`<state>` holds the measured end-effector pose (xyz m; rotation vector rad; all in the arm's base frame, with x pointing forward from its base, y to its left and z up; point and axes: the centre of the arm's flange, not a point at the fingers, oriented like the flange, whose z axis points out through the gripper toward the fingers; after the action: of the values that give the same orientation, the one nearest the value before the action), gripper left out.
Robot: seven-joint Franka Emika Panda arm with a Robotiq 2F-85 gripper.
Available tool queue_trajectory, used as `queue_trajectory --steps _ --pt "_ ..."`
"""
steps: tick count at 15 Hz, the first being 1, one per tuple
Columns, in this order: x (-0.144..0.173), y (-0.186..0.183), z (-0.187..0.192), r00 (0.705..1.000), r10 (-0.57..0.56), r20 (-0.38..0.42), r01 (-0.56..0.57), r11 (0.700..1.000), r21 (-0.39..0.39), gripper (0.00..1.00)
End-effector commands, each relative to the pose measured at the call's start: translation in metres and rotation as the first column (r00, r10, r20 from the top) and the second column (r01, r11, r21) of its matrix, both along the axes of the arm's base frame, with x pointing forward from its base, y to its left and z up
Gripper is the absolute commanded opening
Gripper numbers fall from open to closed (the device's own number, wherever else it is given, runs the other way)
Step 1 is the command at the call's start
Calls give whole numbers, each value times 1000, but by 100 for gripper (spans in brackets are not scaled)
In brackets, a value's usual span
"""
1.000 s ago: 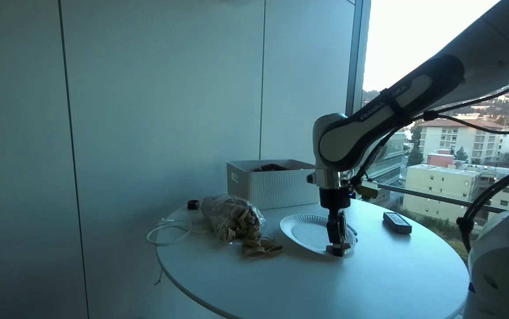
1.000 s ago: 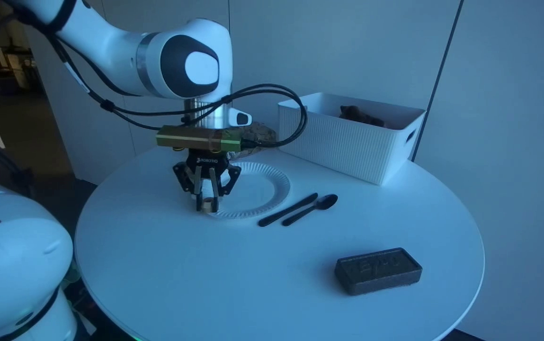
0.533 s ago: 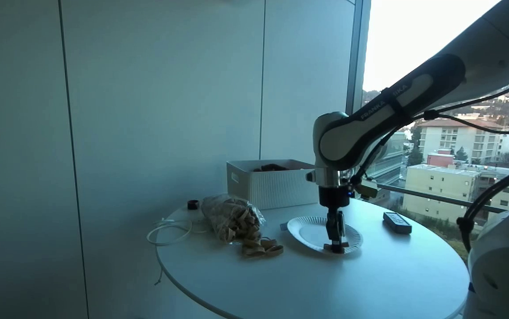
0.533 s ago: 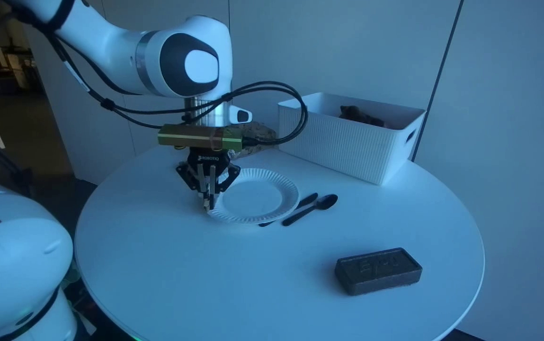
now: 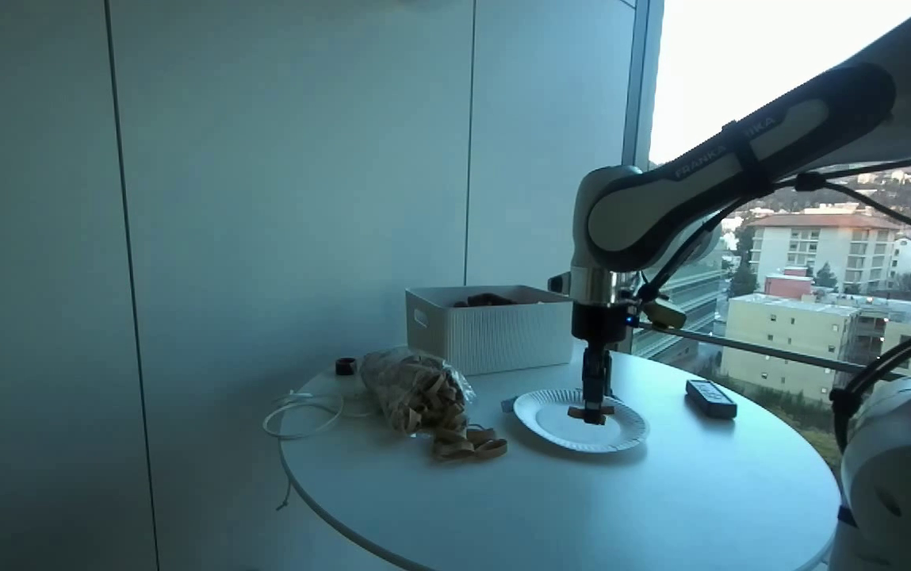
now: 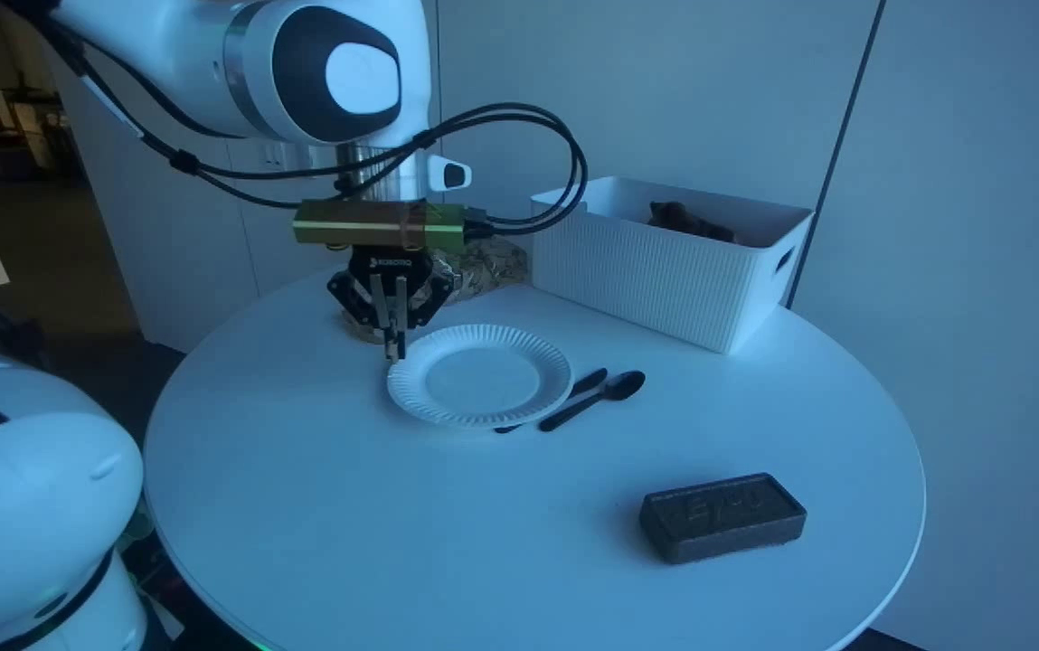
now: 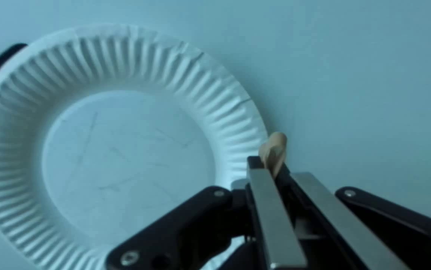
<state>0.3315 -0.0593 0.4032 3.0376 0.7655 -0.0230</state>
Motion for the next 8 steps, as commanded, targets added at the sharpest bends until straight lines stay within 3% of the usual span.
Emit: queue_trajectory --steps 1,4,8 --pt "-20 23 12 990 142 7 -142 980 141 12" --pt "-23 57 17 970 234 69 -243 950 195 14" --pt "-13 109 11 950 269 156 -293 942 162 12"
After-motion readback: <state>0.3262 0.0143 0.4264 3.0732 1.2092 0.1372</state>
